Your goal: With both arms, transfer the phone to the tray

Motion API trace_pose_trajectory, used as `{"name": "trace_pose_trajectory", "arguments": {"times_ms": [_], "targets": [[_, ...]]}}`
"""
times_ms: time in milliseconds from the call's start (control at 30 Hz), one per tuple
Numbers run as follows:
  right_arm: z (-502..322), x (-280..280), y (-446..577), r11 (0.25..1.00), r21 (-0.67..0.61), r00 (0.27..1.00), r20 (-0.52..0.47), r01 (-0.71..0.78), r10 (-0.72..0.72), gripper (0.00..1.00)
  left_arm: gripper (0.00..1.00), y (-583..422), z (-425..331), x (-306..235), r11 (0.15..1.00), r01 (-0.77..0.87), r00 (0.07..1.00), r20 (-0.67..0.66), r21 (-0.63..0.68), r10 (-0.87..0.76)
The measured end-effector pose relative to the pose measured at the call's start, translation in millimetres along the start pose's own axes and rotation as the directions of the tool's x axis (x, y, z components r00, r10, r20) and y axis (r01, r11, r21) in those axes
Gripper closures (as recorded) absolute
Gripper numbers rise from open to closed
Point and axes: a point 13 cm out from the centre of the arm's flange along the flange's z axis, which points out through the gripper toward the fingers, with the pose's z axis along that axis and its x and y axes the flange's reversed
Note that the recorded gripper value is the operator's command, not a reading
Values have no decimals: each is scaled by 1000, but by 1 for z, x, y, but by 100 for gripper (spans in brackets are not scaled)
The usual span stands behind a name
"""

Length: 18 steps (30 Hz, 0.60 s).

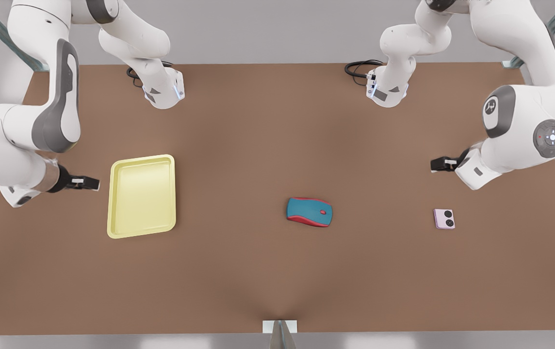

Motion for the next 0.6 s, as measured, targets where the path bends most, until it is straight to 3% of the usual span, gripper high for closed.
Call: {"name": "trace_pose_trajectory", "arguments": {"times_ms": [133,367,600], "targets": [[-5,-16,-1,1000,1,998,67,4,-4,0,0,4,29,-25,1000,-7,1000,2,-12,7],[-9,-29,1,1000,-1,993,115,13,-13,0,0,126,184,-24,988,144,978,-147,-48,-150],[-11,-32,0,1000,-1,991,130,17,-17,0,0,164,284,-50,991,117,986,-109,-61,-123]]}}
